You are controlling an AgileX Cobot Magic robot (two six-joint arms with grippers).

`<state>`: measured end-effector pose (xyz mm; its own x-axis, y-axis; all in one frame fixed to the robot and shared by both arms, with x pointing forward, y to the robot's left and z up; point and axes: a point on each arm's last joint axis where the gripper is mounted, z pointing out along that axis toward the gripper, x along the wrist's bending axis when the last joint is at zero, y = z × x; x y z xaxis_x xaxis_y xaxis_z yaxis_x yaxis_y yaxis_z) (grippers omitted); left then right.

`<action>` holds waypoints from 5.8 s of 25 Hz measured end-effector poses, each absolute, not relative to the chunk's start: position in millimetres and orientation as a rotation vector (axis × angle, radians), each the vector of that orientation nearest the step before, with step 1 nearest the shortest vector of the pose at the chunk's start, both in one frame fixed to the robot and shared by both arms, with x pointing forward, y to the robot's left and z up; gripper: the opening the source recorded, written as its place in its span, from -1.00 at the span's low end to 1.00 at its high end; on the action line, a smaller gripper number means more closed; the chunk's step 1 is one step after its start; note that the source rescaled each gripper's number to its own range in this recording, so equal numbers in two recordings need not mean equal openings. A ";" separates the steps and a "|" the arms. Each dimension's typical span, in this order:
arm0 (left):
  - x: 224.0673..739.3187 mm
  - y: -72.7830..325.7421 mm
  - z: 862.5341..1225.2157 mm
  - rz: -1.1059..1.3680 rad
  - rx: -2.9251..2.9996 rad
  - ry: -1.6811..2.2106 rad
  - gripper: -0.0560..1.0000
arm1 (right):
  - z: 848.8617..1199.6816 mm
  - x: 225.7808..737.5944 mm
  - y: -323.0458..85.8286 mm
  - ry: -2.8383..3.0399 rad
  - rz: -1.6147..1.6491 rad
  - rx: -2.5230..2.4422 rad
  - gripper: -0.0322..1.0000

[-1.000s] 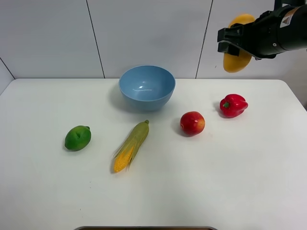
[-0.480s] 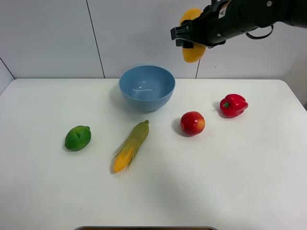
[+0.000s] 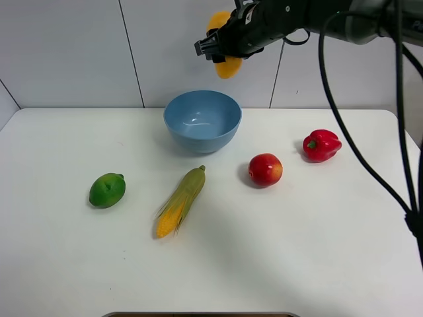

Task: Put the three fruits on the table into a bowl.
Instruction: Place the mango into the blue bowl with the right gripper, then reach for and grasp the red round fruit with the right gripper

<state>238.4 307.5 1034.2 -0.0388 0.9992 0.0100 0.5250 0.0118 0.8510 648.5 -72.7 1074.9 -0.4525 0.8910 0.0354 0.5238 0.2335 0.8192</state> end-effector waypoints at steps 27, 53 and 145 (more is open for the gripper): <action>238.4 307.5 1034.2 0.925 1.585 1.637 1.00 | 945.0 698.2 -37.1 2.227 0.948 1.320 0.16; 238.4 307.5 1034.2 0.925 1.585 1.637 1.00 | 906.9 698.2 -30.2 2.277 0.907 1.350 0.16; 238.4 307.5 1034.2 0.925 1.586 1.636 1.00 | 1024.7 591.8 -139.2 2.306 0.262 1.877 0.94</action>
